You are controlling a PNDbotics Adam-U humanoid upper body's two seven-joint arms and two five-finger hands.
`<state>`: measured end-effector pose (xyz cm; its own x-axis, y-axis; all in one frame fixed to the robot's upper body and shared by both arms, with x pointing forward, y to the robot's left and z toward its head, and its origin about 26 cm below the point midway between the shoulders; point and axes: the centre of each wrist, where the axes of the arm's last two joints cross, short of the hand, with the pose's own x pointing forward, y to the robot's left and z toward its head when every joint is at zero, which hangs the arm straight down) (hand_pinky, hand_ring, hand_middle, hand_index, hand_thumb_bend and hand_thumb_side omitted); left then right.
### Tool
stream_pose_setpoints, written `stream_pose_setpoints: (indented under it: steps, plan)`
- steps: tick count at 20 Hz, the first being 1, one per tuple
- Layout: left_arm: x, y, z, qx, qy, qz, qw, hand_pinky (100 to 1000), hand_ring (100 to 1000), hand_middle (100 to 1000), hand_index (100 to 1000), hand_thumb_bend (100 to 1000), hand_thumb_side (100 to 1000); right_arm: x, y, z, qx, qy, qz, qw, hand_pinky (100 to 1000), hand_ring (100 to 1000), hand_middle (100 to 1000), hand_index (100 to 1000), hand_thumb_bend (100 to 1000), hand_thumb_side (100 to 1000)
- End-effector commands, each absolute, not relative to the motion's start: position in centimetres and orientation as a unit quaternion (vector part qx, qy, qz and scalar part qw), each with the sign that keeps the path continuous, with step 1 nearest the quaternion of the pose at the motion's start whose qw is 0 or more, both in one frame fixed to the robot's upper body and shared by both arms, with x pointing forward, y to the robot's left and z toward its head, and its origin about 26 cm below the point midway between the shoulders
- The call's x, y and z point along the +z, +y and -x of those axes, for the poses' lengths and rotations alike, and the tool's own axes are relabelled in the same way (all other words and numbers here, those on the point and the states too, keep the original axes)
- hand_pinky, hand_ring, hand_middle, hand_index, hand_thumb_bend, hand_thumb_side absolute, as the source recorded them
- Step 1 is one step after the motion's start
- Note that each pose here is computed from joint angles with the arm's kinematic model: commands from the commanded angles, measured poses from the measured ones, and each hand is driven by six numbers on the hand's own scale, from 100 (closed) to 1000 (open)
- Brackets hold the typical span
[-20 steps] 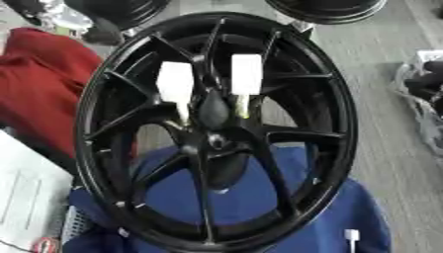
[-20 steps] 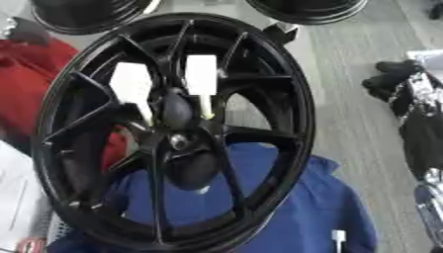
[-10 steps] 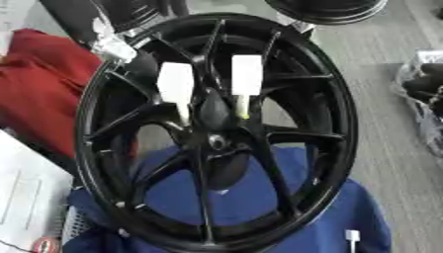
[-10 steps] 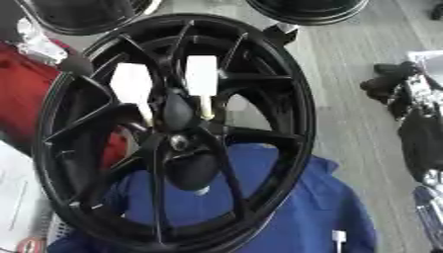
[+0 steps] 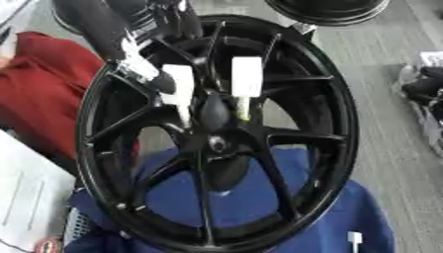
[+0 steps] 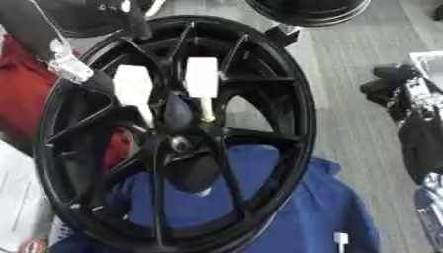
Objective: Pull the pin out of the wheel hub.
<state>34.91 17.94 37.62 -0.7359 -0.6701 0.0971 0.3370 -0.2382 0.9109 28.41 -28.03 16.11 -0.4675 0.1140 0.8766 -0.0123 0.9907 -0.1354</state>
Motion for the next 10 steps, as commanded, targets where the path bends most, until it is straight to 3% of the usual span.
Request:
stream_pose_setpoints:
  steps: [1,10]
  plan:
    - [38.27,18.29,-34.17,-0.764,-0.518,-0.186,0.336,852,824,789,872,590,483,16.93,-28.07,-28.36,0.068,-0.86,0.033,0.504,845,742,585,735,100,817]
    - [37.49,18.56,-34.15,-0.755,-0.505,-0.216,0.358,863,839,810,893,587,458,16.95,-27.91,-28.41,0.068,-0.861,0.029,0.503,844,743,585,735,100,820]
